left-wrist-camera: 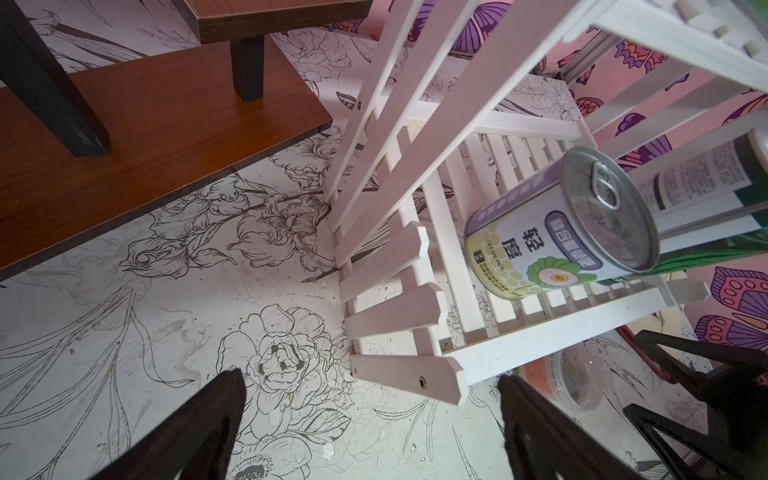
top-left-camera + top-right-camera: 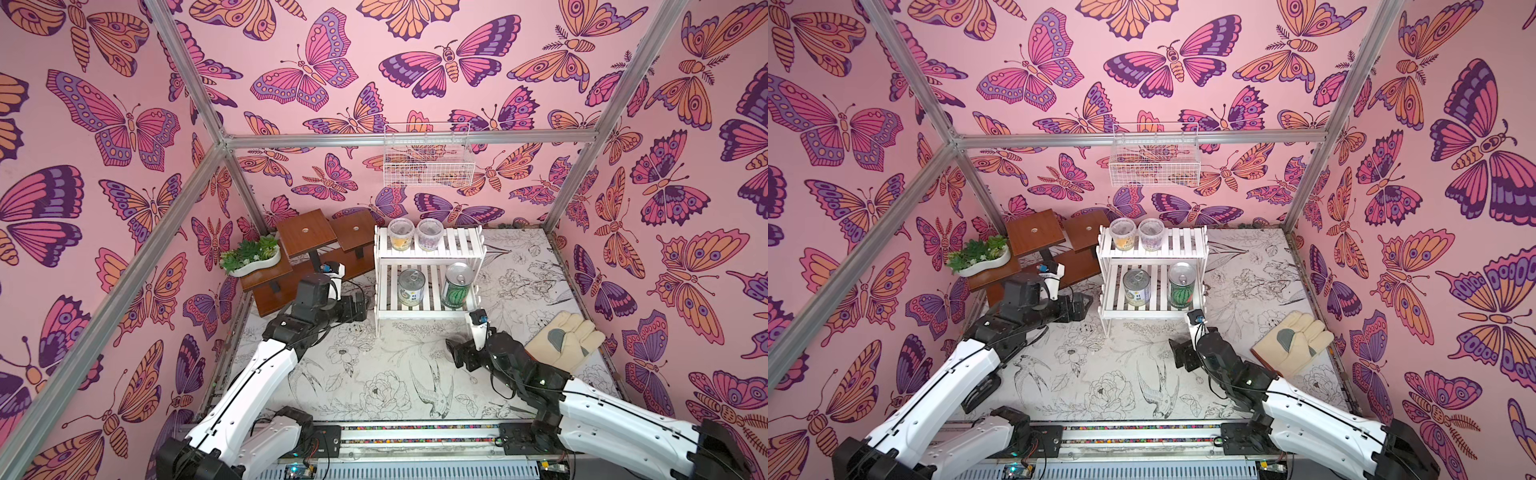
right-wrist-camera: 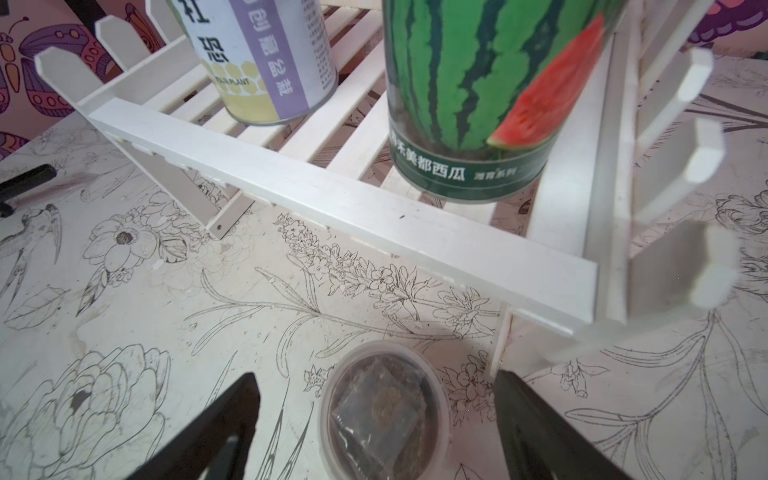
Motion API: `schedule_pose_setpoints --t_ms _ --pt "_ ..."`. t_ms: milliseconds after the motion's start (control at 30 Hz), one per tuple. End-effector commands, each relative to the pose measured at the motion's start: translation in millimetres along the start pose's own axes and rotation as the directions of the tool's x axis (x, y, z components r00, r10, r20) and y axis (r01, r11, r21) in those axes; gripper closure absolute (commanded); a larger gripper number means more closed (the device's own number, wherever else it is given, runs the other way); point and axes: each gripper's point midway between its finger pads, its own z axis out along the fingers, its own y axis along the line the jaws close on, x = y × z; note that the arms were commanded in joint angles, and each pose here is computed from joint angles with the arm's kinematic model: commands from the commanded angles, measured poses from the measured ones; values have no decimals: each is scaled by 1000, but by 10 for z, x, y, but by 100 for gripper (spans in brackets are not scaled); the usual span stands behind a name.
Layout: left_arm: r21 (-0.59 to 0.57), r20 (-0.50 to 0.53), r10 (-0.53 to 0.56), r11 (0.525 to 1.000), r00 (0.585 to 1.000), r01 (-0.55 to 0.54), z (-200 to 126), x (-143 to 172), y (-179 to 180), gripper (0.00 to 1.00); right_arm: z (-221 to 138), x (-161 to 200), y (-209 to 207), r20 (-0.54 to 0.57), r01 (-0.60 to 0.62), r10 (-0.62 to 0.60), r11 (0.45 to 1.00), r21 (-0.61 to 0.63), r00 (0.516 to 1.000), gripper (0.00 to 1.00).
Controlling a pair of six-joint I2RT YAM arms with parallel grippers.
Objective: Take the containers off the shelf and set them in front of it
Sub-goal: Place the container at the center of the board.
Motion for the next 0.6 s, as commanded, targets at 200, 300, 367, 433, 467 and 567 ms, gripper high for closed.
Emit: schedule_pose_setpoints --t_ms 200,300,367,433,467,567 --pt "7 10 25 1000 1000 -25 -102 -21 -46 0 -485 -504 178 -9 48 -49 995 -86 999 5" --pt "27 28 43 999 999 -44 -164 -49 -91 0 -602 -780 225 17 94 -93 992 -89 996 4" --pt "56 31 59 997 998 -60 -192 -51 -147 0 -654 -981 277 35 131 -129 987 -95 991 3" --pt "104 21 78 991 997 -80 -200 -40 -235 0 -686 -1184 336 58 169 -164 980 -102 985 3" --pt "126 15 84 988 996 -86 -198 -34 -273 0 -694 -1292 371 69 193 -186 975 -107 980 3" --pt "171 8 105 980 994 -105 -203 -39 -357 0 -695 -1632 431 102 238 -227 965 -113 969 3"
